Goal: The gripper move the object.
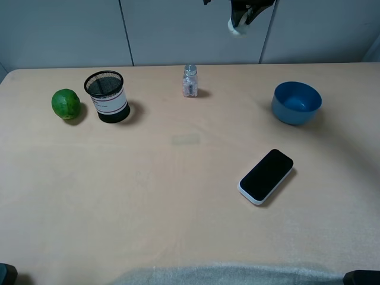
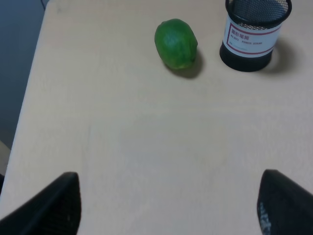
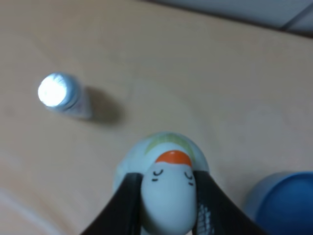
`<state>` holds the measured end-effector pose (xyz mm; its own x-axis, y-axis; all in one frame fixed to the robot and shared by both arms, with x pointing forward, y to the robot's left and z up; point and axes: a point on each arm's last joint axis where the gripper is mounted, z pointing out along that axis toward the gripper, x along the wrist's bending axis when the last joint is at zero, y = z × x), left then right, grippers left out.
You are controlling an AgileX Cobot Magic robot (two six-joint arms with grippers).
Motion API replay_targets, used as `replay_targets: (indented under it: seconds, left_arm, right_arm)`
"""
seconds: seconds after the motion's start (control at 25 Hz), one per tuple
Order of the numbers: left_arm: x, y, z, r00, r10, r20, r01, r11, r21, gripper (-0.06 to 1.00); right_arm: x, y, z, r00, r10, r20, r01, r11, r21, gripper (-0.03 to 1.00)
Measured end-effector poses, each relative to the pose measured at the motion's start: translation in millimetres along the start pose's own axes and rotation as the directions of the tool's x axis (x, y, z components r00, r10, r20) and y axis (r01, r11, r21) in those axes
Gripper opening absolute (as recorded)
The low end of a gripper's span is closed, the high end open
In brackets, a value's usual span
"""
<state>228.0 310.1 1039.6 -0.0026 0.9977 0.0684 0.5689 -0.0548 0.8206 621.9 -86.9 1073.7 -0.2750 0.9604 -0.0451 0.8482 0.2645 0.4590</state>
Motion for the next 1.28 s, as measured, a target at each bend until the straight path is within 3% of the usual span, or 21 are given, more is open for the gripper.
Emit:
replay_targets:
  seconds: [0.44,1.28]
  left_arm:
    - [0.0,0.0,0.0,1.000,0.000,0.000,0.000,1.000,0.000,0.80]
    - [0.0,0.0,0.0,1.000,0.000,0.000,0.000,1.000,0.000,0.80]
  right_arm:
    - [6.0,15.3,53.9,0.998,-0.051,-0.027,0.052,0.998,0.043,0.16]
    - [19.9,-9.9,144.7,0.992,-0.110,-0.069,0.122,0.971,0.204,0.16]
